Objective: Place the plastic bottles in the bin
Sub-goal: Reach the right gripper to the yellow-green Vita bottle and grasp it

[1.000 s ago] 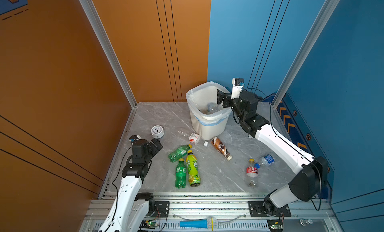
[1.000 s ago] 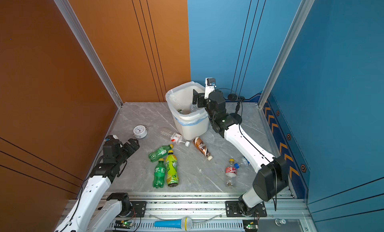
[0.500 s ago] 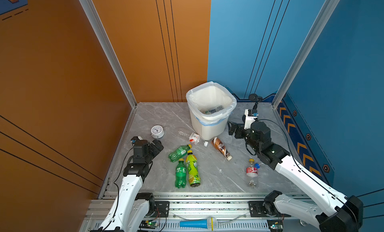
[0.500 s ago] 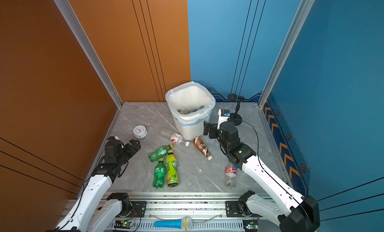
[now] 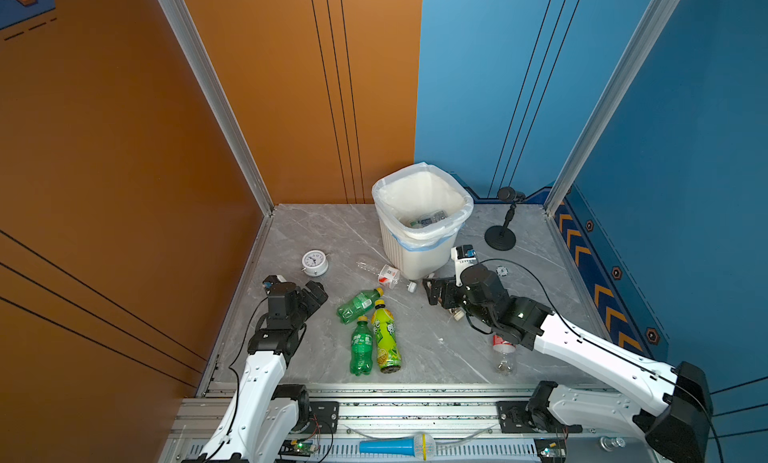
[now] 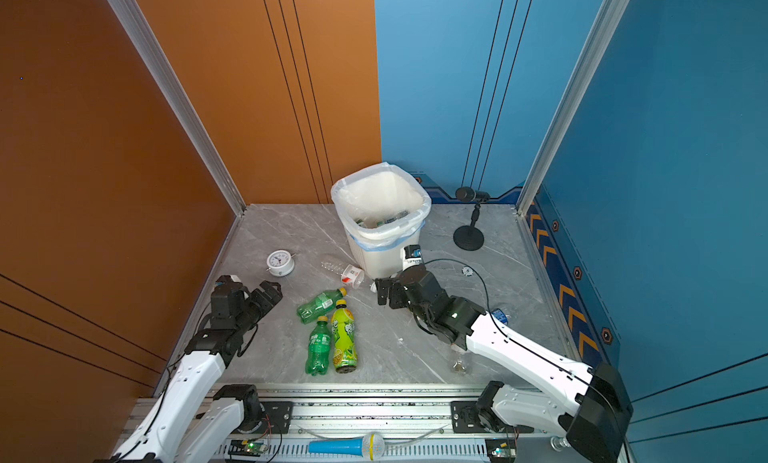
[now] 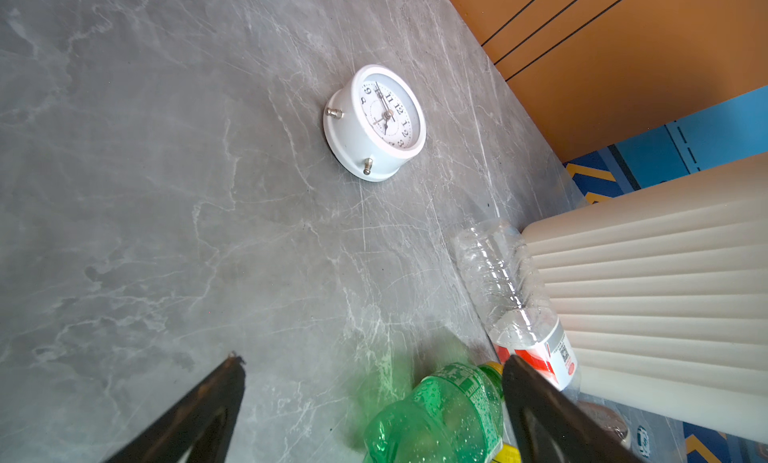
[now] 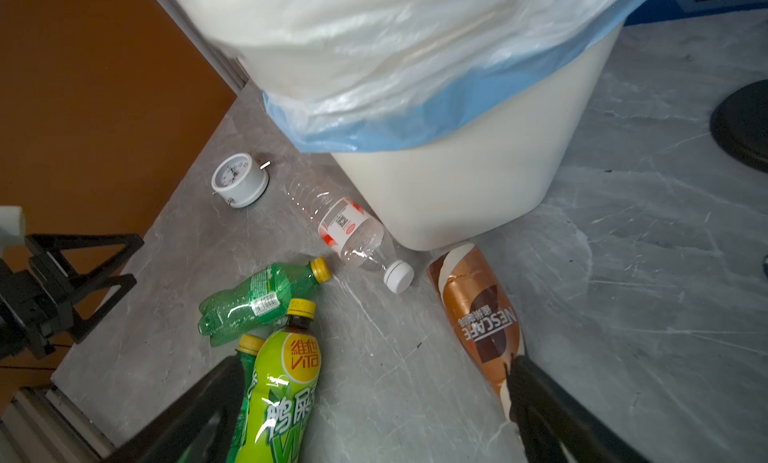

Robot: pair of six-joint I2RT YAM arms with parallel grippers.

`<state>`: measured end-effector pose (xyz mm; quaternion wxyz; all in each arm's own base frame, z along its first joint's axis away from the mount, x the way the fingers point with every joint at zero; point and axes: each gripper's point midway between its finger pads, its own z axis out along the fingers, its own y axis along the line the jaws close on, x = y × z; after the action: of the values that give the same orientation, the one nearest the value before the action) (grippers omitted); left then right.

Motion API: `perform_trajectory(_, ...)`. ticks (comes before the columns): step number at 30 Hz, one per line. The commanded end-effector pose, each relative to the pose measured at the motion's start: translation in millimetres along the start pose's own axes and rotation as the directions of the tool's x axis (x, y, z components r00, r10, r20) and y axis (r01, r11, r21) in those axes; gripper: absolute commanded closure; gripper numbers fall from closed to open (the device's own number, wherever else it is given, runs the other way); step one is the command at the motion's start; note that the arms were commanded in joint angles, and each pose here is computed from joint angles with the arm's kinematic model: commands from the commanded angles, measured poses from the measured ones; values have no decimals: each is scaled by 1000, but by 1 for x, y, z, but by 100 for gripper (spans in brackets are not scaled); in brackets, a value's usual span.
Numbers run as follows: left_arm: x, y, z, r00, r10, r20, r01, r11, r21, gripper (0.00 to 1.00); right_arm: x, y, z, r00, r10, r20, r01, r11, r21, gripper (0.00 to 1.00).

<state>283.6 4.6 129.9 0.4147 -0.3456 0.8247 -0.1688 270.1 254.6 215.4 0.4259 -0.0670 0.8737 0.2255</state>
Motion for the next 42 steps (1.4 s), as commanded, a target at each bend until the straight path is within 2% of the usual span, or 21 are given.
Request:
perform_trajectory(1,2,3,0,1000,-2,-3,2,1000,5,2,24,9,8,997,11,-72,-9,1000,26,0)
perform_trajectory(7,3,5,-1,1000,4,-1,-4,1000,2,2,64,41,25,979,-64,-194,60,998,-27,0)
perform_trajectory(15,4,10,-2,1000,-3,3,3,1000,-7,2,101,77,47,929,-180,-323,161,983,-87,1)
perform_trajectory(27,1,16,-8,1000,-4,15,5,1000,-23,2,149,86,82,839,-259,-479,248,965,-86,9)
perform_trajectory(37,0,21,-11,1000,-12,21,13,999,-31,2,176,60,111,789,-255,-559,297,955,-17,22)
perform_trajectory(42,-1,22,-11,1000,-17,20,18,999,-34,2,177,58,116,784,-248,-569,290,957,-17,39)
